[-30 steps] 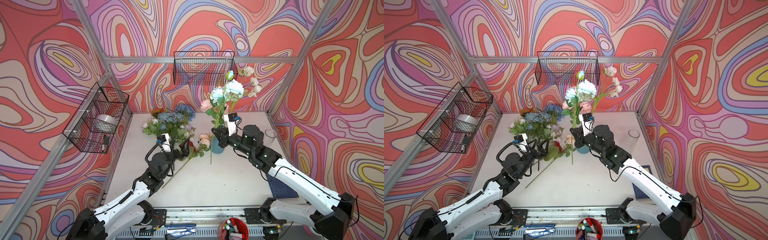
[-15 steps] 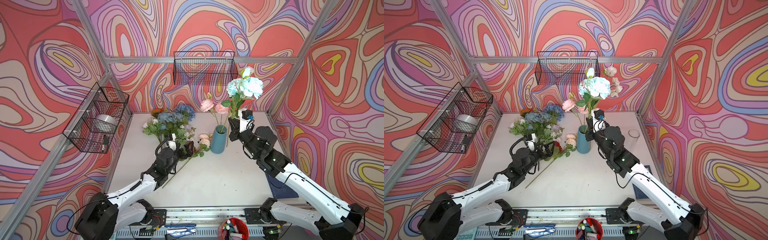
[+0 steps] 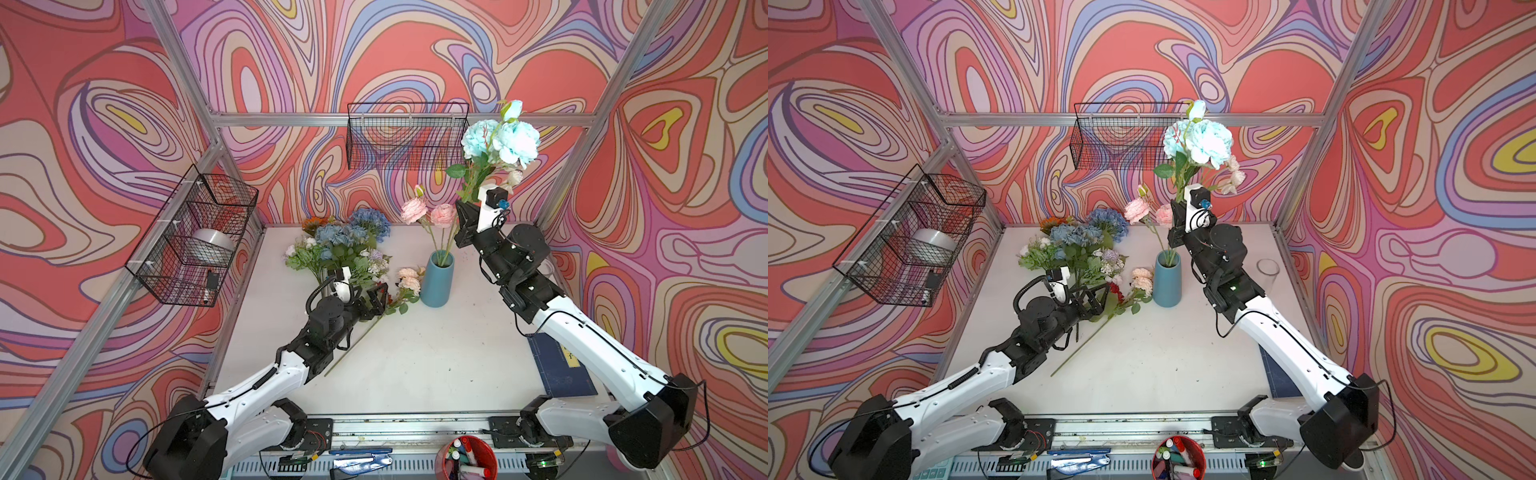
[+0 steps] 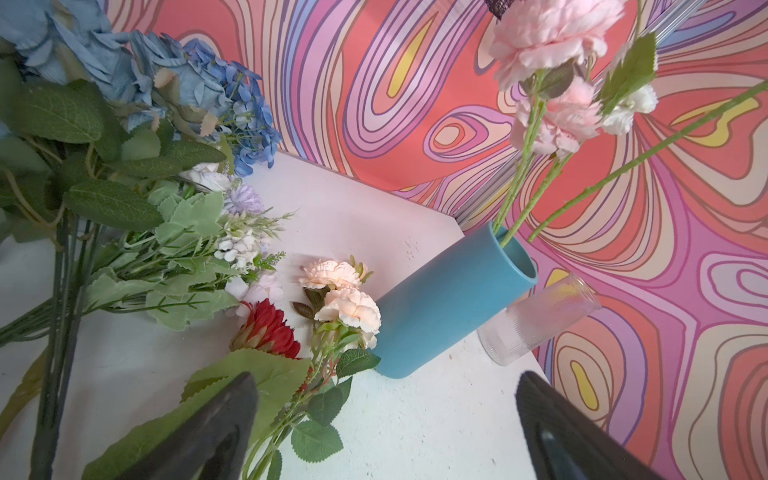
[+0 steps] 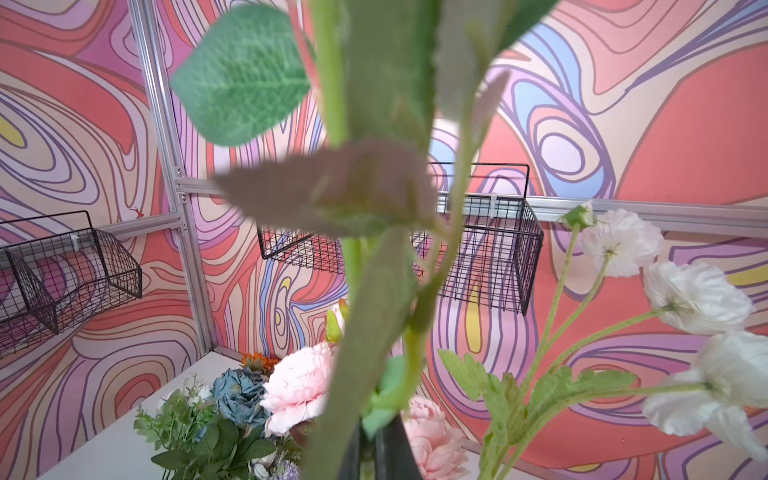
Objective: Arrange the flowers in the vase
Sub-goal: 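Carry the pale blue flowers over the vase with the right gripper while the left releases, then lower the pale blue flower stem into the teal vase and open the right gripper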
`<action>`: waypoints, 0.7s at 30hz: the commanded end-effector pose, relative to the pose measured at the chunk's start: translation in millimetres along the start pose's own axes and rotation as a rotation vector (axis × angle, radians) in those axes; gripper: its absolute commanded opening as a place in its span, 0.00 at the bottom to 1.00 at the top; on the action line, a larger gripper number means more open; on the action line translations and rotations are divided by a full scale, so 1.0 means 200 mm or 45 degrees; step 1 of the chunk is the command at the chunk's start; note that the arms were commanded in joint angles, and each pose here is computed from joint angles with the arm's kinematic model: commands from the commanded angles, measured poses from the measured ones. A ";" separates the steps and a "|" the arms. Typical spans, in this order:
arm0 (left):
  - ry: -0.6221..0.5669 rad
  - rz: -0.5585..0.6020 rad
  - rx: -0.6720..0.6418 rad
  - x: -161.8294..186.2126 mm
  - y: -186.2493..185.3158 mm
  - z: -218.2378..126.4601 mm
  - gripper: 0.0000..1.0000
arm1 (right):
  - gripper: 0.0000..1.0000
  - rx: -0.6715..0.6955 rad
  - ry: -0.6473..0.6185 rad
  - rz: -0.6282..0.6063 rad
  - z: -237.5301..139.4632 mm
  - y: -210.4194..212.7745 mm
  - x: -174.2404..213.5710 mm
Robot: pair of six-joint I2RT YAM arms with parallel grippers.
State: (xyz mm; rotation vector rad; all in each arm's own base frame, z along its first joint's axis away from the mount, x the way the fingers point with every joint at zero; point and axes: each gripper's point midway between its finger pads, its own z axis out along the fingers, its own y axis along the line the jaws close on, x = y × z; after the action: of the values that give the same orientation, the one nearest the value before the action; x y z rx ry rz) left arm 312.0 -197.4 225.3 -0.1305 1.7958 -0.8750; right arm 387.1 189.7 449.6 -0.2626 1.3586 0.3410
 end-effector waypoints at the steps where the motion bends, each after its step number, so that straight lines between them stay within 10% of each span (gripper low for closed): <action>1: -0.013 0.020 -0.062 0.00 0.05 -0.02 1.00 | 0.00 -0.013 -0.028 0.042 -0.01 -0.01 0.06; 21: -0.140 0.062 -0.128 -0.21 0.12 -0.09 1.00 | 0.00 0.007 0.218 0.312 -0.12 -0.09 0.74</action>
State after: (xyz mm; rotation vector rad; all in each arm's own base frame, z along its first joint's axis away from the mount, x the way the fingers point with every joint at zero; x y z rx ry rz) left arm 321.6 -163.3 227.9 -0.1778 1.7789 -0.7383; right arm 397.0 174.4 312.1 -0.1294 1.5378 0.4971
